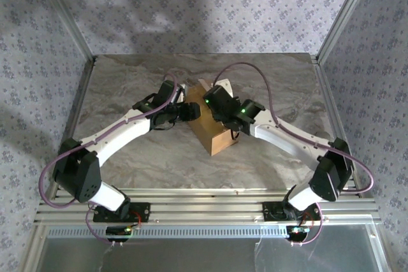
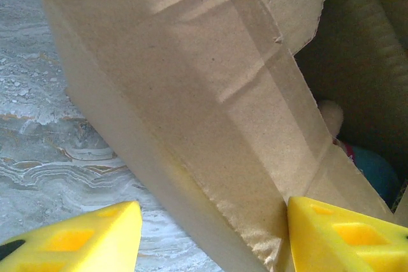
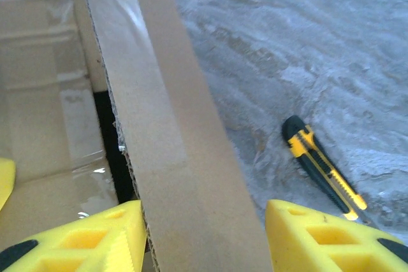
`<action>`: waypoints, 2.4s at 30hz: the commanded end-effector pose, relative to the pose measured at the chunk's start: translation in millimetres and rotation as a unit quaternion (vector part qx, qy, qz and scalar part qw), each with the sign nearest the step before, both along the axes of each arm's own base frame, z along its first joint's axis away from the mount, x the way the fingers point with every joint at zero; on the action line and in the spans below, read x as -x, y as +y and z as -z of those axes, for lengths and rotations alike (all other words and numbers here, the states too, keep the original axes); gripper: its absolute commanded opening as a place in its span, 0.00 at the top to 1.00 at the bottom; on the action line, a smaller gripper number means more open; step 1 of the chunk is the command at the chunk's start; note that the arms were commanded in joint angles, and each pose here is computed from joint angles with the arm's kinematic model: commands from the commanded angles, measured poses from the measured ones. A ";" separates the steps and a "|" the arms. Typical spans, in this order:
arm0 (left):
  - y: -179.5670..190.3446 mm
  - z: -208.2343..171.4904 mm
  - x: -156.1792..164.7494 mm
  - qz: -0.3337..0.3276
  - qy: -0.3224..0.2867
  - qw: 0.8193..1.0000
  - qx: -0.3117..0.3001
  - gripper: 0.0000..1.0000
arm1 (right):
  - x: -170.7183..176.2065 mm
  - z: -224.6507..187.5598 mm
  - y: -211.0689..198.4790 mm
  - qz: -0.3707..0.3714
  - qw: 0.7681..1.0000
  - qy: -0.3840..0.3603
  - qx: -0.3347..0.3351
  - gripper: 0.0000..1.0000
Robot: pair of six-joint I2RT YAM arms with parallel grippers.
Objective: Unpack the express box
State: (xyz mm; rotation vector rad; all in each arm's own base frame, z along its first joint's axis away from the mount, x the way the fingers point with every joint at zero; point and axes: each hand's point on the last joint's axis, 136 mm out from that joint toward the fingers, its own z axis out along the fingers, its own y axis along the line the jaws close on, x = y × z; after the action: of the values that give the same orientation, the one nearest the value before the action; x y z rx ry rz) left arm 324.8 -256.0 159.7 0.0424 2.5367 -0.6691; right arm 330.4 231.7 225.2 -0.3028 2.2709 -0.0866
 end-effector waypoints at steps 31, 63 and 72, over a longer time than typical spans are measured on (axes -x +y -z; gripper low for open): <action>43.3 -19.0 29.2 0.003 0.066 0.989 -0.134 0.31 | 30.3 25.2 -27.2 -0.083 0.961 0.089 -0.247 0.63; 4.3 -53.7 1.5 0.047 0.042 0.942 -0.329 0.27 | 66.3 10.4 -27.3 -0.001 0.976 -0.005 -0.217 0.86; 15.6 -64.7 15.8 0.049 0.035 0.942 -0.330 0.28 | 57.1 8.8 -28.1 0.015 0.978 -0.005 -0.207 0.91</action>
State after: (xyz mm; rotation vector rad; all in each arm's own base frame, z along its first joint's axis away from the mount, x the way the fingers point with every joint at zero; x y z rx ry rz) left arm 321.8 -260.6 208.2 0.3608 2.7339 0.1238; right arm 266.0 211.9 209.5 -0.1078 2.2267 0.4176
